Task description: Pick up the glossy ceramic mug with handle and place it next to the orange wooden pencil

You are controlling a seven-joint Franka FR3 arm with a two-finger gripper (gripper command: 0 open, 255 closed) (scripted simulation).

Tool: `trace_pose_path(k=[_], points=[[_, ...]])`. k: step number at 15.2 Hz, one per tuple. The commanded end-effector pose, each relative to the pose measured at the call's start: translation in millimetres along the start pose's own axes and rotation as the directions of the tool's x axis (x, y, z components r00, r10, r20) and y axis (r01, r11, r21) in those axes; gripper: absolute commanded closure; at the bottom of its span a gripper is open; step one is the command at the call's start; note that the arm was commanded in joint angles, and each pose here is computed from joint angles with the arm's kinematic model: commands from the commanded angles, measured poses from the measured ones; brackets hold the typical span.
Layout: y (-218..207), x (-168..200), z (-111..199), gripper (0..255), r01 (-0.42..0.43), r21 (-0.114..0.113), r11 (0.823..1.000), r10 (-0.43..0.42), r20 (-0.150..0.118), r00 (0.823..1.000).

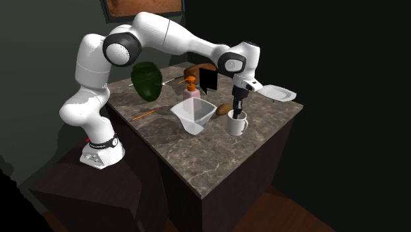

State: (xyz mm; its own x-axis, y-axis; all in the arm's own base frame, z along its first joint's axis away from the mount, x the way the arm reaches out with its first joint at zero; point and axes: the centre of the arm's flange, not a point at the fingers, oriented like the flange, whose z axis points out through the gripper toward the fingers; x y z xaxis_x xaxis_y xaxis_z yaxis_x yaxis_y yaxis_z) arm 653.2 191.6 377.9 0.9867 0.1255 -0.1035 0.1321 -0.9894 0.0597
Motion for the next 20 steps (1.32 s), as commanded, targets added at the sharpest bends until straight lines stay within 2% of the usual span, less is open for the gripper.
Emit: trace_pose_path(k=[1,20], points=[[-0.4,-1.7,-10.7,255,0.000,0.000,1.000,0.000,0.000,1.000],[5.6,-12.1,-110.2,255,0.000,0.000,1.000,0.000,0.000,1.000]])
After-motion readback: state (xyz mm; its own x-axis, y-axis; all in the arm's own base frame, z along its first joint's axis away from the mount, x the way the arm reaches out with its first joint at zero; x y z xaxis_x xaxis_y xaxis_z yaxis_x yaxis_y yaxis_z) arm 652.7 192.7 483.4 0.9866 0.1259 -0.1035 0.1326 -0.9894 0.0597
